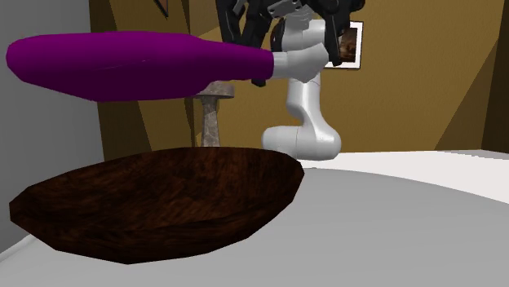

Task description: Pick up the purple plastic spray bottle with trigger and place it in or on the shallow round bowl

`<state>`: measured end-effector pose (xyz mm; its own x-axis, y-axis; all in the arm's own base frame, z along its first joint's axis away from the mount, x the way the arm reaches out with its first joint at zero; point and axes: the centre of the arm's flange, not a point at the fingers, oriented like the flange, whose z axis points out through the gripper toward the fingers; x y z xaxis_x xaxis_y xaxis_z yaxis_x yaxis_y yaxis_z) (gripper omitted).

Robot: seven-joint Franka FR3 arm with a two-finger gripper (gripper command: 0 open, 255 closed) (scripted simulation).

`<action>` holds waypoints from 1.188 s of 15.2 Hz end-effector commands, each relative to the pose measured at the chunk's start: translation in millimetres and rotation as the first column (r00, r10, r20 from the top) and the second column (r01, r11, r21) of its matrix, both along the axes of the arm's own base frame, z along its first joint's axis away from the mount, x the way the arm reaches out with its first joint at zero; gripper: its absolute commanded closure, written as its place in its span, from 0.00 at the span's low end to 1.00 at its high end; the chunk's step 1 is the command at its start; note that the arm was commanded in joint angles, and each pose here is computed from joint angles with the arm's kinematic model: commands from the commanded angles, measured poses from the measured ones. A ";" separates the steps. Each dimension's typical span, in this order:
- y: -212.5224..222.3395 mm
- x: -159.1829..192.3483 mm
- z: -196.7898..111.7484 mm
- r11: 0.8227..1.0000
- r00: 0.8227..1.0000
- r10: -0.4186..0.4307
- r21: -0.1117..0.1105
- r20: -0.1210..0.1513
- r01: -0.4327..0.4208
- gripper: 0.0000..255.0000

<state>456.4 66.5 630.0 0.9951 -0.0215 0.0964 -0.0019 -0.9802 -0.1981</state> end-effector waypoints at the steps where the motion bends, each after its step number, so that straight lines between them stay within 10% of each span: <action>1: 3.9 7.3 -7.4 1.000 1.000 0.000 0.000 0.001 0.000 1.00; 18: 4.0 7.3 -74.9 1.000 1.000 0.000 0.000 0.001 0.000 1.00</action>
<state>463.3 72.9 557.5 0.9947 -0.0183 0.1012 0.0023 -0.9798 -0.1999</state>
